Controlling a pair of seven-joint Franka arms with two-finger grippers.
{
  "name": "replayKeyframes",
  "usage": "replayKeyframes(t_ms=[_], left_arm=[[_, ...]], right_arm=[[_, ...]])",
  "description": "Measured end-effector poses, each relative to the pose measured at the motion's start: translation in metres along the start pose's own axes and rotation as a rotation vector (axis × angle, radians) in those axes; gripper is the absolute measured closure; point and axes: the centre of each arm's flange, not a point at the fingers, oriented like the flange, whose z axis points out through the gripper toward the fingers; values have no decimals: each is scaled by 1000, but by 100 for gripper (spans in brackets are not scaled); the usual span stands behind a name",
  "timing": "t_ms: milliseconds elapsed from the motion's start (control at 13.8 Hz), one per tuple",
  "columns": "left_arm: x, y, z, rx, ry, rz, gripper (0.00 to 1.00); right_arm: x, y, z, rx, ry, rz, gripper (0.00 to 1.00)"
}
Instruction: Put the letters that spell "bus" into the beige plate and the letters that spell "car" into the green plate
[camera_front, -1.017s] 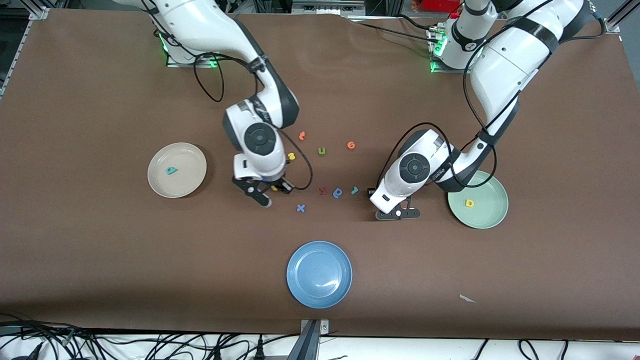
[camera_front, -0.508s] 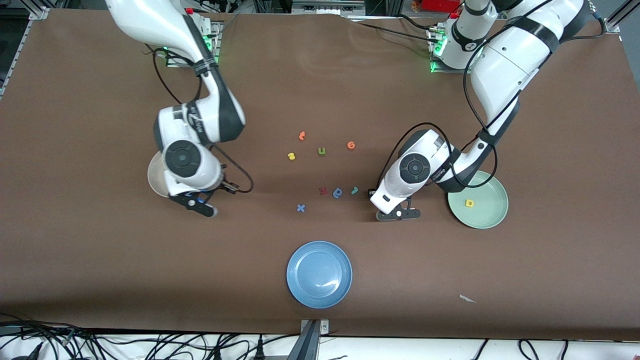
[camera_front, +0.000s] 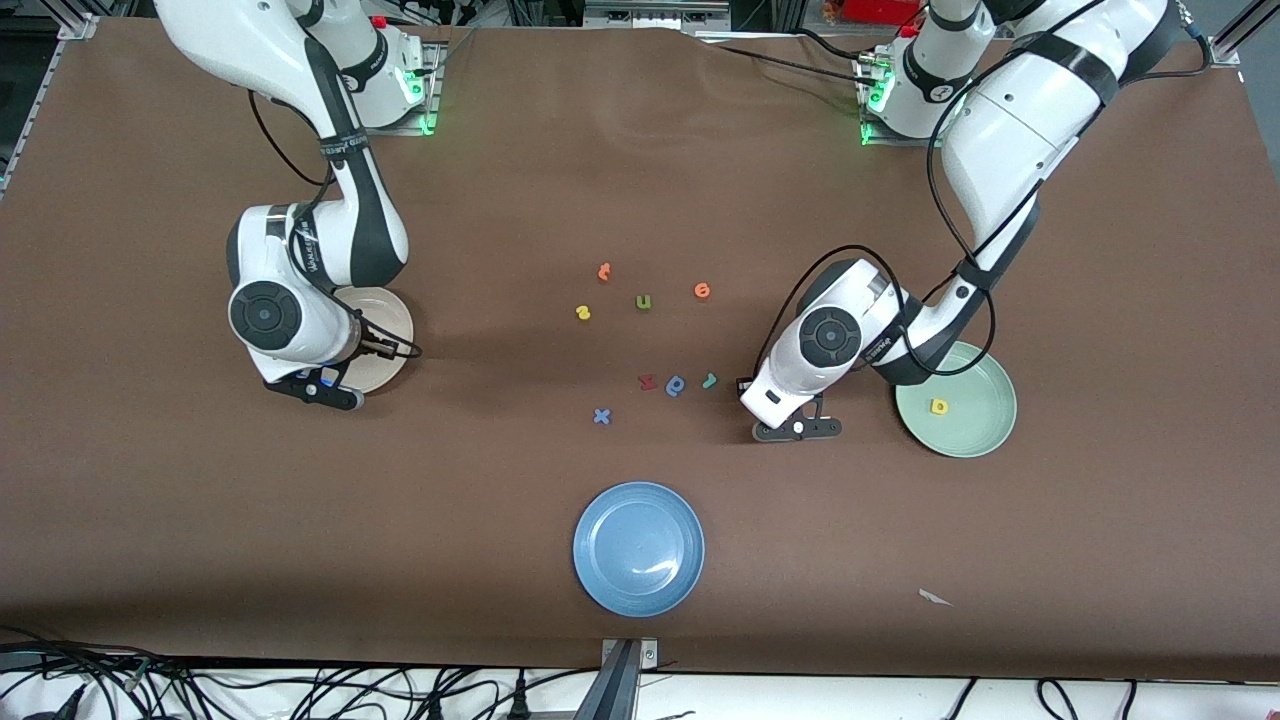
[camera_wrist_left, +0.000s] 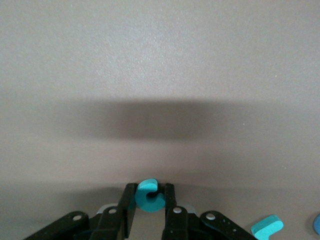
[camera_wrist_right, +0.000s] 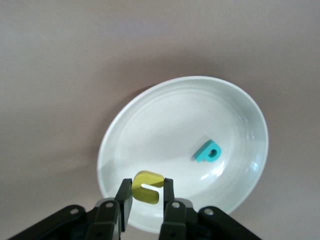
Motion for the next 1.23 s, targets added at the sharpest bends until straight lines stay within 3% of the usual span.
replayKeyframes(t_ms=[436,581,944,1089,1235], left_arm=[[44,-99,-46,76,-46,200,72],[55,-146,-64,96,-74,296,72],[61,-236,-55,109,-131,471,72],[57,-259,-46,107,-156,491,69],[56,-253,-50,89,-151,493,54]], right_arm=[[-15,10,37,23,6,25,71],[-15,9,32,42,7,35,56],[-17,-20,-20,73,-12,34,4],[-30,-62,-51,100,-12,85,0],[-56,-113,-65,142,0,171,1]])
